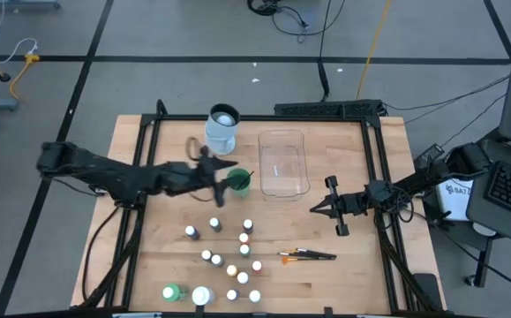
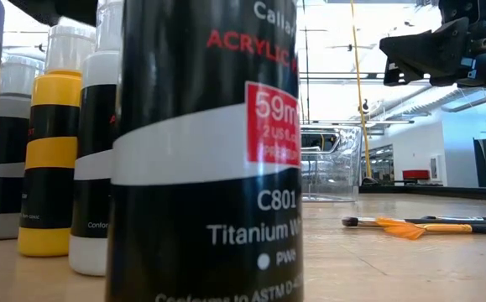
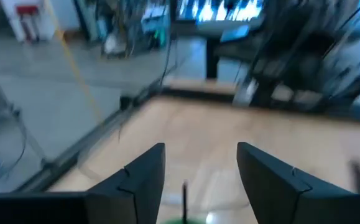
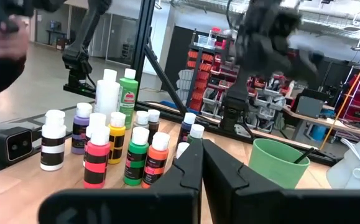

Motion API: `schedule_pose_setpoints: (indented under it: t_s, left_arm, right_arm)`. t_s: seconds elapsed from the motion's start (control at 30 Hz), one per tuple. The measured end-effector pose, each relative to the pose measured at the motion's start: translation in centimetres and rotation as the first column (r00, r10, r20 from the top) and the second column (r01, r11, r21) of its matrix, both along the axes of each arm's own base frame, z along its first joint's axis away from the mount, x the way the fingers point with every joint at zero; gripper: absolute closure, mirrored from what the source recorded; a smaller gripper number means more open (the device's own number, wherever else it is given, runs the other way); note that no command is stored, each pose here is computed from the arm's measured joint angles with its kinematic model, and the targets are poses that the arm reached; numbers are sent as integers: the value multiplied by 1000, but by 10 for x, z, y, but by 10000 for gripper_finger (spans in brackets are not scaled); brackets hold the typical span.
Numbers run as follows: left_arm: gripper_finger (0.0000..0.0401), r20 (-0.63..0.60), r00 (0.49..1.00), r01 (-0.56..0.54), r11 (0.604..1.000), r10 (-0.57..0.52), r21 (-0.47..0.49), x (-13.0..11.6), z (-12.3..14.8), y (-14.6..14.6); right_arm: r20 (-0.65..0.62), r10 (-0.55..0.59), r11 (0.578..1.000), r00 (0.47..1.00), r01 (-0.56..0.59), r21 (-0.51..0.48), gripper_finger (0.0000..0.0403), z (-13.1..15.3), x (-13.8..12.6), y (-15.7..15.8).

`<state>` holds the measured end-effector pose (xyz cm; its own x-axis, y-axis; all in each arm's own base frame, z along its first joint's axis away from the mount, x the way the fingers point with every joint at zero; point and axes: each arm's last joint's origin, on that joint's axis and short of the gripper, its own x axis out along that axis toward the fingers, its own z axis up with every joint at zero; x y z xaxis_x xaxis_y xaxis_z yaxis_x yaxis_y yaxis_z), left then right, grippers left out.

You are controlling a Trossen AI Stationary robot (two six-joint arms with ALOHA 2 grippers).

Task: Pick & Place Paint Supplies
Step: Put the white paintbrush into the green cup

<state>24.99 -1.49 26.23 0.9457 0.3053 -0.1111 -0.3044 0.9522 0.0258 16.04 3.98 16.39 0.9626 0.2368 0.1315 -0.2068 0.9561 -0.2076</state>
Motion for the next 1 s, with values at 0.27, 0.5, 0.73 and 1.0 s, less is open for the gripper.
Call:
schedule_pose_setpoints:
  t_s: [0.27, 0.5, 0.73, 1.0]
  left_arm:
    - [268, -35, 996, -88, 996, 88, -8, -93, 36, -1]
    - [390, 60, 994, -93, 995, 96, -38, -120, -19, 9]
    - [397, 168, 985, -35, 999, 30, 27, -122, -59, 14]
    - [399, 99, 994, 51, 998, -54, 34, -120, -75, 14]
  right_arm:
    - [-3, -1, 1000, 1000, 1, -11, 403, -1, 0, 0]
    - [5, -1, 1000, 1000, 1, -9, 403, 0, 0, 0]
    - [6, -4, 1000, 1000, 4, -11, 403, 0, 0, 0]
    - [-9, -3, 1000, 1000, 3, -15, 403, -1, 0, 0]
